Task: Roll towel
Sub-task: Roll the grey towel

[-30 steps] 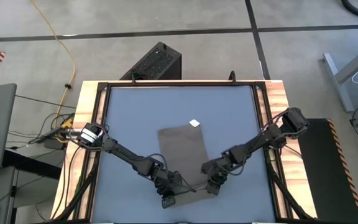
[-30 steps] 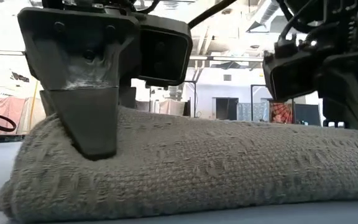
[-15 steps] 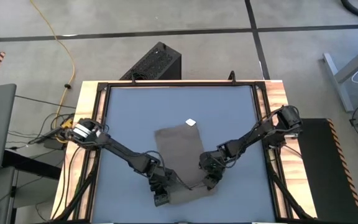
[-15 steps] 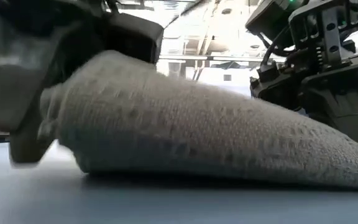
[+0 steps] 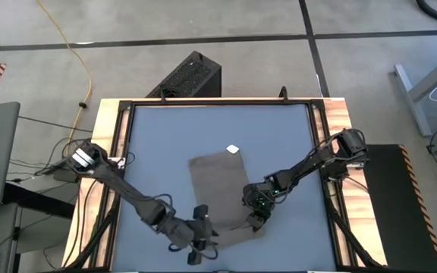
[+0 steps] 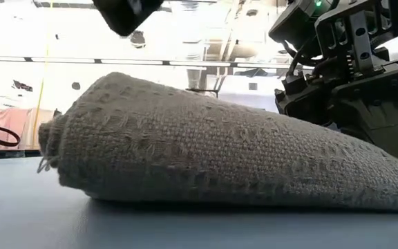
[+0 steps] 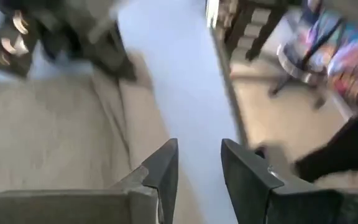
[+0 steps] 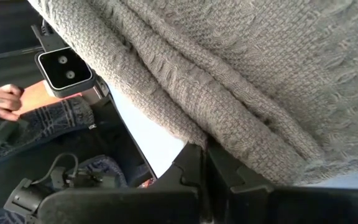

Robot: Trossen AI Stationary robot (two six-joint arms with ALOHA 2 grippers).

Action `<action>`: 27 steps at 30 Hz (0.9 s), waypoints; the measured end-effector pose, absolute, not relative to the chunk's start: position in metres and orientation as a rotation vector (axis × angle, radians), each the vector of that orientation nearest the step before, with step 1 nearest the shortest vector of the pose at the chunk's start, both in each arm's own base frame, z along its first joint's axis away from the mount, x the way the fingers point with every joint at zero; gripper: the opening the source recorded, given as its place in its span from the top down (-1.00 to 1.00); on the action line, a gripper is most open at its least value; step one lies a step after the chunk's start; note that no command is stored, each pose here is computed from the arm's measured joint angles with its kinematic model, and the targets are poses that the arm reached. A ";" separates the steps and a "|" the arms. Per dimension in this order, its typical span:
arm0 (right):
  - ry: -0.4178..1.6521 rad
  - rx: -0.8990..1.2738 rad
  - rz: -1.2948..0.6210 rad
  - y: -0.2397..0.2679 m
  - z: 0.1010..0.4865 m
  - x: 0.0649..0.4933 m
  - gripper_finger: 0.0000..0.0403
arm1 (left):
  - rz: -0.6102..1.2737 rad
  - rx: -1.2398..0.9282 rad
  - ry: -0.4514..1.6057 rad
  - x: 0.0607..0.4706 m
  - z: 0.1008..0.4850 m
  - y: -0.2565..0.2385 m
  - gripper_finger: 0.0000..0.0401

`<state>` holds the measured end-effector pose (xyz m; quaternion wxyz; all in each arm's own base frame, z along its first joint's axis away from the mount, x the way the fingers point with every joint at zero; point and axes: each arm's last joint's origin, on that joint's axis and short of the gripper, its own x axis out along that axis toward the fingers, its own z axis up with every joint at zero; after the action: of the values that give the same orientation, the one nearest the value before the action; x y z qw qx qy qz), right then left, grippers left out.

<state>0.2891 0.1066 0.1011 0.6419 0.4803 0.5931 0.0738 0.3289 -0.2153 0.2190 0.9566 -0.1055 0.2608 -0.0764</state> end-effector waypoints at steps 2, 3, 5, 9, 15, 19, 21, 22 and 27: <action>1.351 1.102 0.172 0.106 0.101 0.290 0.88 | -0.162 -0.205 0.571 0.333 0.207 -0.217 0.44; 1.353 1.104 0.173 0.106 0.101 0.290 0.88 | -0.180 -0.218 0.582 0.338 0.205 -0.218 0.44; 1.353 1.109 0.177 0.106 0.101 0.290 0.88 | -0.199 -0.213 0.642 0.345 0.194 -0.223 0.44; 1.354 1.113 0.179 0.106 0.102 0.290 0.88 | -0.156 -0.176 0.779 0.357 0.173 -0.233 0.44; 1.355 1.124 0.182 0.106 0.102 0.290 0.86 | -0.054 -0.181 0.921 0.363 0.154 -0.233 0.44; 1.355 1.126 0.192 0.108 0.102 0.290 0.77 | 0.008 -0.218 0.935 0.361 0.151 -0.229 0.44; 1.355 1.130 0.196 0.107 0.103 0.291 0.70 | 0.013 -0.225 0.946 0.360 0.150 -0.229 0.44; 1.357 1.132 0.202 0.107 0.103 0.290 0.67 | 0.008 -0.233 0.952 0.360 0.149 -0.229 0.44; 1.318 1.130 0.234 0.105 0.116 0.290 0.52 | 0.014 -0.251 0.976 0.359 0.148 -0.228 0.44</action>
<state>0.2903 0.1045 0.1156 0.6405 0.4953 0.5778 0.1026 0.3586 -0.2283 0.1483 0.8757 -0.1202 0.4676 0.0065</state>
